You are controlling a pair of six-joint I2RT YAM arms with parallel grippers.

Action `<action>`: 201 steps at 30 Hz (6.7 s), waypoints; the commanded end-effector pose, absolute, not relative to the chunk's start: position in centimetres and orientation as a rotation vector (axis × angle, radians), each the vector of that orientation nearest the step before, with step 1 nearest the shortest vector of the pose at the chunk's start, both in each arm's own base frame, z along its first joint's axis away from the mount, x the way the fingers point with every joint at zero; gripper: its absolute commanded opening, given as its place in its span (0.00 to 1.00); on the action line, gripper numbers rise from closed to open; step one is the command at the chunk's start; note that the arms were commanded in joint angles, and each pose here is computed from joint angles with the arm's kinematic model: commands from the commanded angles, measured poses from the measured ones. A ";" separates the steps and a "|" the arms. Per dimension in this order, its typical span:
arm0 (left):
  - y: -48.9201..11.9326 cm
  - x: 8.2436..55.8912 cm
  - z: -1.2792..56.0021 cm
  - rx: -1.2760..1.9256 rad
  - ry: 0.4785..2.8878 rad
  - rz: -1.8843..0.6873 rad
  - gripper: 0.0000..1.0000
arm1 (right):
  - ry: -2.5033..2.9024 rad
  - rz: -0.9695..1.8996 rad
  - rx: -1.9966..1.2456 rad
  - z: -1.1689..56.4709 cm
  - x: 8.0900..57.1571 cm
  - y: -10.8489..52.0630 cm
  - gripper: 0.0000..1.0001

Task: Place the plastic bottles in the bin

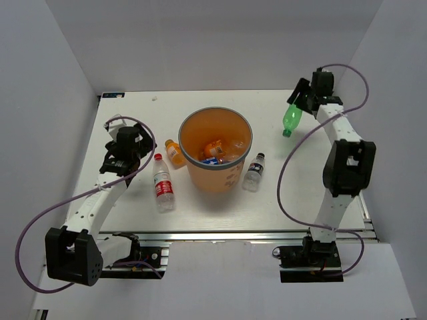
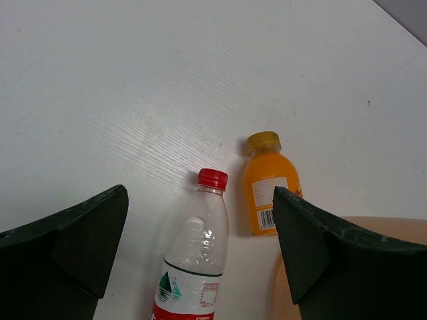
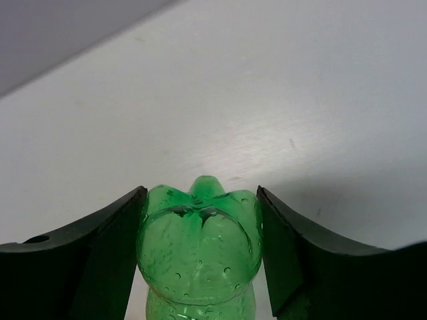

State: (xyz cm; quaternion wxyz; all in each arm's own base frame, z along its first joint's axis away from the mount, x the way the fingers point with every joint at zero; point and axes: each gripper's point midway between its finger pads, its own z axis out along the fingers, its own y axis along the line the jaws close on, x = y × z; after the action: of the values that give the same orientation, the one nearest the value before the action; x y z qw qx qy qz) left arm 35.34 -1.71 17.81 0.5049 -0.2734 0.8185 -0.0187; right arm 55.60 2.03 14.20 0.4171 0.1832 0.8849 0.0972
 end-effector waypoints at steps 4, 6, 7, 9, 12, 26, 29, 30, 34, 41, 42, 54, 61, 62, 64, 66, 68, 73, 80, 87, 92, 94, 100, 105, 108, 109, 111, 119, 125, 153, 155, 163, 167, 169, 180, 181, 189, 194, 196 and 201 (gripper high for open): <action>-2.7 35.2 17.9 -0.619 1.994 -0.107 0.98 | 1.781 0.361 0.004 35.4 51.2 11.1 0.25; -2.7 35.2 17.5 -0.625 2.007 -0.099 0.98 | 1.695 0.382 -0.162 39.0 48.2 15.9 0.26; -2.7 35.2 17.4 -0.626 2.012 -0.096 0.98 | 1.672 0.410 -0.217 39.8 47.0 17.7 0.26; -2.9 35.1 17.2 -0.619 2.026 -0.103 0.98 | 1.617 0.516 -0.366 41.1 43.5 22.5 0.26; -2.9 35.0 16.8 -0.615 2.040 -0.103 0.98 | 1.574 0.695 -0.542 41.0 38.8 28.1 0.28; -3.9 34.5 15.0 -0.609 2.115 -0.139 0.98 | 1.527 0.800 -0.634 39.4 32.0 30.3 0.89; -4.8 34.3 14.2 -0.596 2.153 -0.193 0.98 | 1.512 0.662 -0.488 39.8 32.4 26.3 0.89; -5.1 34.1 13.5 -0.591 2.173 -0.203 0.98 | 1.525 0.550 -0.368 39.9 33.8 23.7 0.89; -6.4 32.8 10.6 -0.605 2.260 -0.267 0.98 | 1.545 0.335 -0.123 39.1 35.8 16.1 0.89; -8.2 30.1 5.7 -0.622 2.393 -0.235 0.98 | 1.813 0.267 0.139 31.0 40.7 6.2 0.89; -8.5 29.9 5.1 -0.613 2.414 -0.222 0.98 | 1.873 0.270 0.152 29.3 41.9 6.0 0.89; -7.4 29.9 5.0 -0.669 2.430 -0.099 0.51 | 2.131 0.414 0.366 17.5 40.9 5.8 0.89; -5.5 32.0 17.7 -0.751 2.113 -0.130 0.46 | 2.089 0.439 0.403 16.5 38.9 5.8 0.89; -5.7 32.3 20.8 -0.745 2.032 -0.198 0.46 | 2.078 0.460 0.400 16.5 38.3 6.0 0.89; -6.8 33.3 26.8 -0.671 1.890 -0.335 0.47 | 2.028 0.496 0.372 17.1 38.3 6.4 0.89; -8.1 33.4 31.6 -0.566 1.778 -0.455 0.47 | 2.019 0.531 0.342 16.8 37.4 7.0 0.89; -11.0 33.5 36.9 -0.404 1.670 -0.636 0.48 | 2.010 0.569 0.321 17.0 37.1 7.5 0.89; -20.8 33.7 41.8 0.000 1.645 -0.967 0.49 | 2.015 0.708 0.268 16.8 36.4 9.6 0.89; -28.8 34.4 39.1 0.190 1.764 -0.993 0.70 | 2.081 0.819 0.141 16.5 35.7 11.8 0.89; -28.0 34.4 41.6 0.213 1.702 -0.938 0.98 | 2.205 0.721 0.208 14.0 35.2 11.4 0.89; -24.8 36.1 40.9 0.110 1.738 -0.723 0.98 | 2.287 0.688 0.212 12.2 34.8 12.2 0.89; -23.4 36.4 39.9 0.056 1.745 -0.654 0.98 | 2.321 0.669 0.197 11.5 35.0 12.9 0.89; -15.6 37.8 34.8 -0.231 1.794 -0.442 0.98 | 2.427 0.663 0.154 8.7 35.1 15.8 0.89; -9.1 38.3 29.4 -0.426 1.869 -0.422 0.98 | 2.506 0.585 0.196 6.0 35.3 16.5 0.89; -6.8 37.9 26.0 -0.522 1.917 -0.367 0.98 | 2.561 0.589 0.226 4.2 35.1 16.7 0.89; -6.1 37.9 25.2 -0.557 1.926 -0.353 0.98 | 2.567 0.584 0.229 4.0 35.1 16.7 0.88; -5.3 37.5 23.5 -0.585 1.962 -0.319 0.98 | 2.567 0.572 0.233 3.8 35.0 16.5 0.86; -4.8 37.6 20.7 -0.594 2.007 -0.298 0.98 | 2.427 0.479 0.269 7.6 35.9 14.6 0.38; -5.3 37.9 18.6 -0.568 2.064 -0.304 0.98 | 2.222 0.357 0.235 16.7 36.2 11.9 0.37; -10.1 42.4 10.2 -0.525 2.300 -0.515 0.98 | 1.706 0.834 -0.472 35.8 31.7 23.1 0.89; -10.7 42.7 9.7 -0.518 2.310 -0.549 0.98 | 1.677 0.815 -0.409 36.6 31.9 21.5 0.89; -12.4 43.9 7.6 -0.524 2.343 -0.661 0.98 | 1.786 0.762 -0.096 31.9 34.5 14.8 0.89; -12.7 44.3 6.7 -0.531 2.364 -0.671 0.98 | 1.867 0.742 0.009 27.9 35.2 12.7 0.89; -12.9 44.0 6.5 -0.528 2.379 -0.683 0.97 | 1.911 0.703 0.114 25.9 35.9 10.9 0.89; -10.3 44.3 14.1 -0.531 2.219 -0.537 0.52 | 1.998 0.919 0.219 19.1 35.7 9.8 0.89; -10.0 44.2 15.1 -0.530 2.198 -0.525 0.52 | 1.999 0.923 0.218 18.9 35.7 9.8 0.89; -7.5 41.5 29.8 -0.495 1.850 -0.493 0.54 | 1.994 0.970 0.207 18.5 35.0 10.0 0.89; -11.6 37.9 37.8 -0.246 1.680 -0.746 0.54 | 1.978 0.973 0.178 19.1 34.5 10.0 0.89; -13.2 36.6 38.8 -0.171 1.675 -0.792 0.54 | 1.967 0.966 0.177 19.3 34.4 9.9 0.89; -20.1 34.2 37.3 0.009 1.740 -0.864 0.65 | 1.956 0.975 0.167 19.5 34.2 10.1 0.90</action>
State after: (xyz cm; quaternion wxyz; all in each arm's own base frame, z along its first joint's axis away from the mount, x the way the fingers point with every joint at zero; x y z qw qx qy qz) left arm 35.38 -16.38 39.05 0.5972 -0.0534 0.7177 -0.3541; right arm 34.37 9.88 18.63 0.4398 0.0849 0.8059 0.3871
